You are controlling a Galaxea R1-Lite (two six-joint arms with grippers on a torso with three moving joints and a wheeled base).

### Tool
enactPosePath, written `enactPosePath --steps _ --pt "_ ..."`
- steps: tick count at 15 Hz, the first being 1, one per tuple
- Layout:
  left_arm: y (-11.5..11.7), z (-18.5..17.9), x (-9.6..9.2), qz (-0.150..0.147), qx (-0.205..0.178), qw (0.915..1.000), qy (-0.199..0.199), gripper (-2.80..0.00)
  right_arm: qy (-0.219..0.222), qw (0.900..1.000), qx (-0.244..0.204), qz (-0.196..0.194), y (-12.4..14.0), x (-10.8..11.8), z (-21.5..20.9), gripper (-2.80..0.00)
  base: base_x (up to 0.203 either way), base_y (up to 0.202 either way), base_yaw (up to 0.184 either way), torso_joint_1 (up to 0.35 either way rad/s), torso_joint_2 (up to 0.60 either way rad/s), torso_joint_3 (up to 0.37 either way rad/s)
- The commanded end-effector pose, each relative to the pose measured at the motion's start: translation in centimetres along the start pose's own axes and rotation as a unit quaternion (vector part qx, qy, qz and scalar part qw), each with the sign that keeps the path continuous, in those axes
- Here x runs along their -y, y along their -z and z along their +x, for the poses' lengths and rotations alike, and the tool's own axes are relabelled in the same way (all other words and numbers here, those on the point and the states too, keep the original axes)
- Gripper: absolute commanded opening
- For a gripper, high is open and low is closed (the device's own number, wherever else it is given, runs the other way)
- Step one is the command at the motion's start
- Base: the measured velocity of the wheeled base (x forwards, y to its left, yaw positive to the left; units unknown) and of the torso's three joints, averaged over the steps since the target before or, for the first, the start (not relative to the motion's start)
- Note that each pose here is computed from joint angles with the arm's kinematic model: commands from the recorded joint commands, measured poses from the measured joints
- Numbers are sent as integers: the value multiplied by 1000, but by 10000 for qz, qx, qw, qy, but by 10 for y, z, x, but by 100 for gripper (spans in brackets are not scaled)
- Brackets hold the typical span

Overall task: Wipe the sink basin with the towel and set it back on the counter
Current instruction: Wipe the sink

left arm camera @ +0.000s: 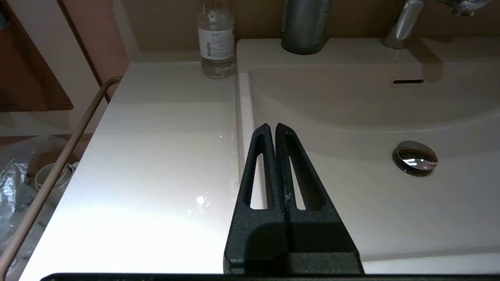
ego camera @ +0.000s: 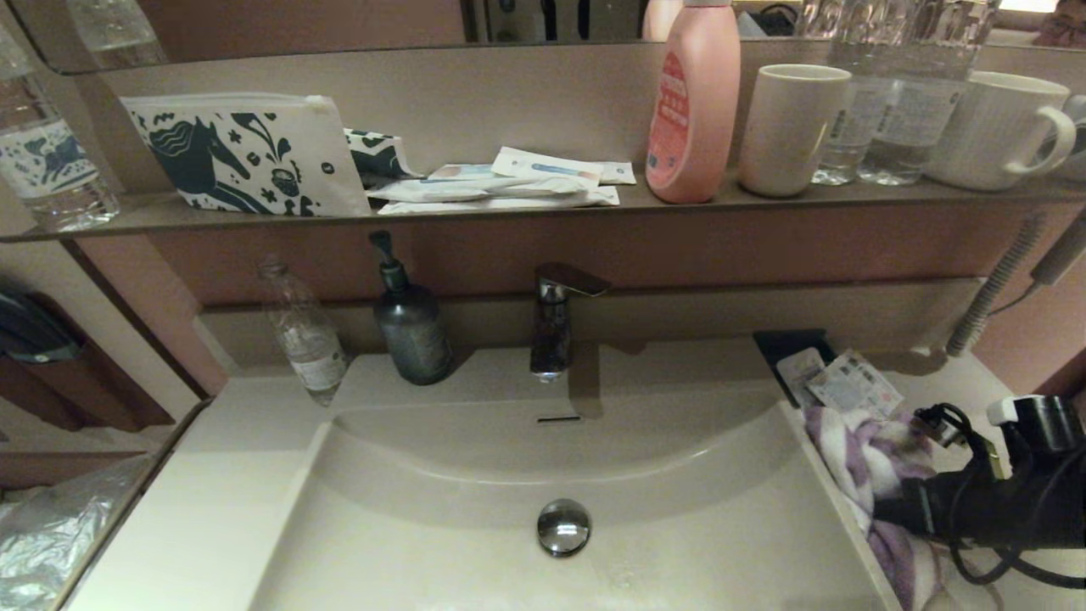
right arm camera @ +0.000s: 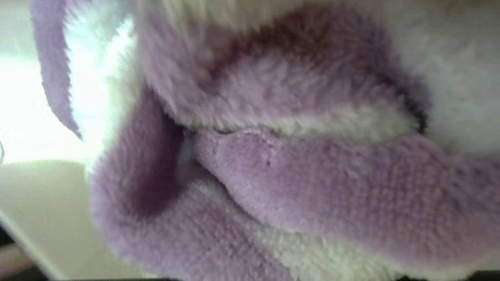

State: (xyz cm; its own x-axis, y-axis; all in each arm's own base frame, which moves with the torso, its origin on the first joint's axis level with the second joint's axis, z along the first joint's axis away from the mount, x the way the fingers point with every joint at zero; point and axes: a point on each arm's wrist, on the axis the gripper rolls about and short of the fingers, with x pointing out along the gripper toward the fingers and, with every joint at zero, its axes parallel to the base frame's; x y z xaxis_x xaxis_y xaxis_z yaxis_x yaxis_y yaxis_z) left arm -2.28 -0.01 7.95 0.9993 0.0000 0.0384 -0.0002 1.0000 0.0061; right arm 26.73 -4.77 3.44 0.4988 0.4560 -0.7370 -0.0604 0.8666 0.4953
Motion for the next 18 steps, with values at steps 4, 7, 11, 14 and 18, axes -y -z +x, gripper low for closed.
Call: enactPosePath --steps 4,7,11,14,18 --pt "0 0 0 1 0 10000 0 -280 7 9995 297 94 -15 2 5 -280 0 0 0 0 0 0" --pt "0 0 0 1 0 10000 0 -280 89 9984 554 112 -21 -3 -9 -280 0 0 0 0 0 0" --pt "0 0 0 1 0 10000 -7 -280 114 9960 878 135 -22 -22 -47 -280 0 0 0 0 0 0" --pt "0 0 0 1 0 10000 -1 -280 309 9945 909 420 -13 -20 -75 -280 0 0 0 0 0 0" --pt "0 0 0 1 0 10000 0 -280 618 9906 1049 621 -3 -16 -111 -280 0 0 0 0 0 0"
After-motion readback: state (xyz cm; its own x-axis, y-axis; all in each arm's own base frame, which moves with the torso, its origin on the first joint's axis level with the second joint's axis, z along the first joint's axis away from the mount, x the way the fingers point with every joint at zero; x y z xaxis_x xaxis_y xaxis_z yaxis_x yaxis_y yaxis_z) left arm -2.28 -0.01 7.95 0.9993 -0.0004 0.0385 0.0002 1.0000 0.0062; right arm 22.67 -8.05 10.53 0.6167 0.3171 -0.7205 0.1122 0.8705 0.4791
